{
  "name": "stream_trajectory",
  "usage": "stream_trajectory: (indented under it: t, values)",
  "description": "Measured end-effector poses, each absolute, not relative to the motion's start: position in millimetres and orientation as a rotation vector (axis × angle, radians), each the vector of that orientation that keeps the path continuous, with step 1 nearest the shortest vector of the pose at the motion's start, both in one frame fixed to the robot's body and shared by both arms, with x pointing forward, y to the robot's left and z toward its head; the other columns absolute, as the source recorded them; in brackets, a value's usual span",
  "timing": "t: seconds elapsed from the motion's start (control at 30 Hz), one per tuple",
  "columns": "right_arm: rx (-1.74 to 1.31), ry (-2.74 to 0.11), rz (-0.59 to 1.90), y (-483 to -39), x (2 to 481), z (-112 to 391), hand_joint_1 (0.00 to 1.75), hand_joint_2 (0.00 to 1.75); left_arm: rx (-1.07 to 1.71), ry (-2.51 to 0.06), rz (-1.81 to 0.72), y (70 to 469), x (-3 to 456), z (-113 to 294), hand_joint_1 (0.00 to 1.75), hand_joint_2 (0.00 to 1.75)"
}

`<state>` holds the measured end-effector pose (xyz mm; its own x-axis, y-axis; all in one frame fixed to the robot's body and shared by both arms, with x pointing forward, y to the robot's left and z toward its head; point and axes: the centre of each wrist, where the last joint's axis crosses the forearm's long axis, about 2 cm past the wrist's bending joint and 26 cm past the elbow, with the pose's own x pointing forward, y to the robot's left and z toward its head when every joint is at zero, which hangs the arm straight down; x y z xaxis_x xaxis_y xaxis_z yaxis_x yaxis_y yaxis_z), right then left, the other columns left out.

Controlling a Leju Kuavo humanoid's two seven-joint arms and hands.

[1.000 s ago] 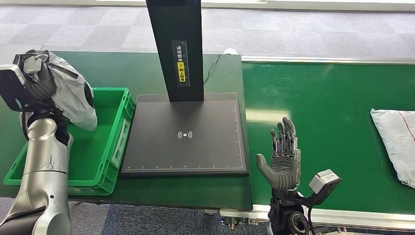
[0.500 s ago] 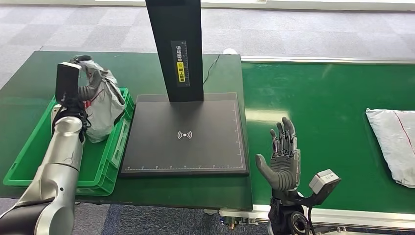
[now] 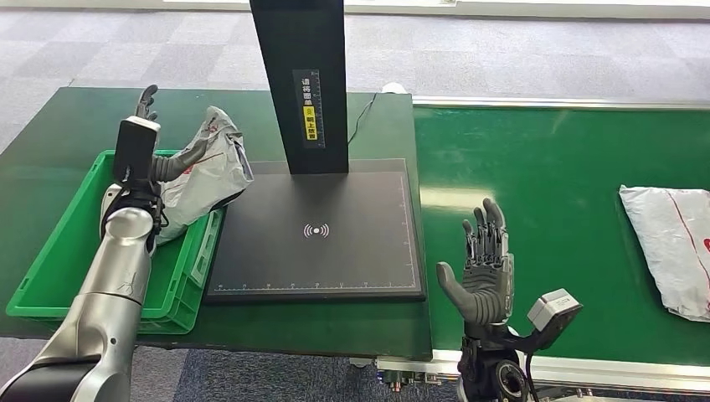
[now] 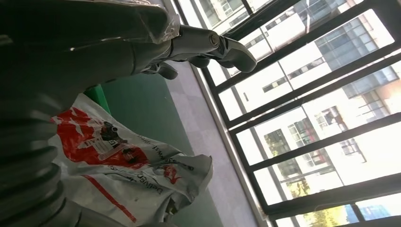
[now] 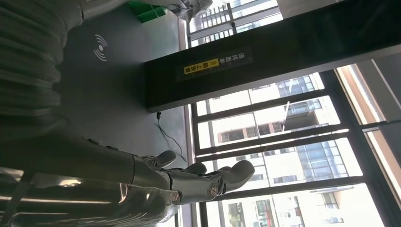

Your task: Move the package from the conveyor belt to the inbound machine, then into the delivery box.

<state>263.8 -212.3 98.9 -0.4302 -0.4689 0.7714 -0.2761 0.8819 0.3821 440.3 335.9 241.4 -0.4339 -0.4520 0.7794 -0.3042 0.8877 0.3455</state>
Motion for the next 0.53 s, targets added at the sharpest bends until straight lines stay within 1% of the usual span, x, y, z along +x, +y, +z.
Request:
stream_trajectory:
  t: [0.23,0.53]
  values:
    - [0.521,-2.032,-0.254,-211.8,257.6,95.8,0.00,1.75,0.470,-2.275,-0.037,317.7,417.4,255.5,0.00,1.75]
    - [0.526,-2.029,-0.251,-210.5,256.6,95.4,0.00,1.75,0.442,-2.364,-0.017,305.6,398.0,263.3,0.00,1.75]
